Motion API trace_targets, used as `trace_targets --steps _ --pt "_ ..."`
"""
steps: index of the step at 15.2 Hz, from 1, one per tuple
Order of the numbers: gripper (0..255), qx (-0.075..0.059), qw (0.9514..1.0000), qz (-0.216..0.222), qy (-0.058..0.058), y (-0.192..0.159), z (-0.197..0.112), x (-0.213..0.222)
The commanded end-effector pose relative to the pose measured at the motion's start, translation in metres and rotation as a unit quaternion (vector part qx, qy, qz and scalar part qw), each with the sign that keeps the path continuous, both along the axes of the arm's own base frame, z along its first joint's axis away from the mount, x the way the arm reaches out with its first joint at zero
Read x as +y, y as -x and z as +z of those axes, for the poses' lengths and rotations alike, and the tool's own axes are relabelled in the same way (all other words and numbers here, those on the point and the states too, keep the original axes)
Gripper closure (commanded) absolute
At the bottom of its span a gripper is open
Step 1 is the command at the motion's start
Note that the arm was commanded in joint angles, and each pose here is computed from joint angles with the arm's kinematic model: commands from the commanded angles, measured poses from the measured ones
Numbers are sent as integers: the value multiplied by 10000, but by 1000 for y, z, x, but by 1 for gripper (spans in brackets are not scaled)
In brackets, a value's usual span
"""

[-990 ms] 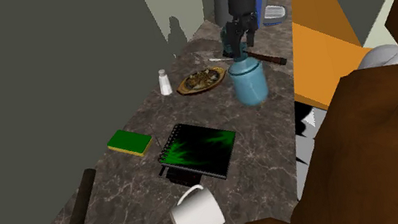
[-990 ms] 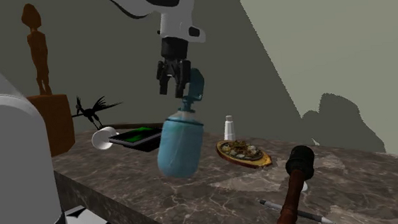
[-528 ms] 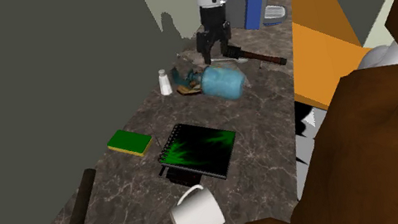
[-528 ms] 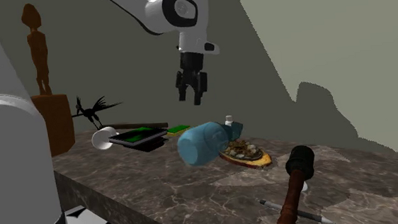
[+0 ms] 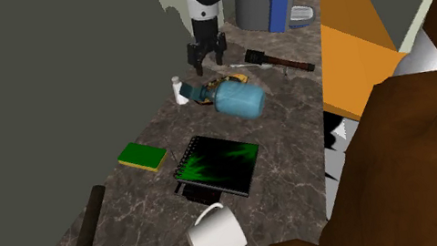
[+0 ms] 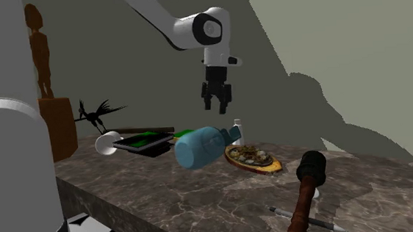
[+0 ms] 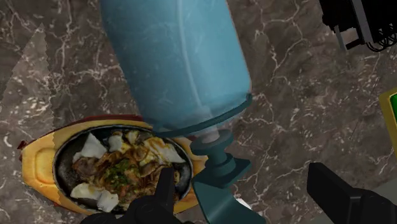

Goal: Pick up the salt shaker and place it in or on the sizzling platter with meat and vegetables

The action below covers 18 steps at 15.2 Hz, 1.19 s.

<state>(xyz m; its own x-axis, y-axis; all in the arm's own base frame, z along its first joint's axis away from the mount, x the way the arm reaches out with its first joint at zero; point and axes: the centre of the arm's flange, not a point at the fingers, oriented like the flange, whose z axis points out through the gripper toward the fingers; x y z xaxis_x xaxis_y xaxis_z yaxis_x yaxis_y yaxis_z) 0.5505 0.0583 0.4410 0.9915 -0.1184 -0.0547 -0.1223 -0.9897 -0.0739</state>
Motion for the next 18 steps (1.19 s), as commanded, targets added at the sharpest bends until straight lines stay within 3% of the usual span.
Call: trace_targets --steps 1,10,18 --pt "0 -66 10000 -66 8 -25 -8 2" --pt "0 -332 9988 -348 50 -130 -38 17" --pt "0 -338 9988 -355 51 -134 -79 20"
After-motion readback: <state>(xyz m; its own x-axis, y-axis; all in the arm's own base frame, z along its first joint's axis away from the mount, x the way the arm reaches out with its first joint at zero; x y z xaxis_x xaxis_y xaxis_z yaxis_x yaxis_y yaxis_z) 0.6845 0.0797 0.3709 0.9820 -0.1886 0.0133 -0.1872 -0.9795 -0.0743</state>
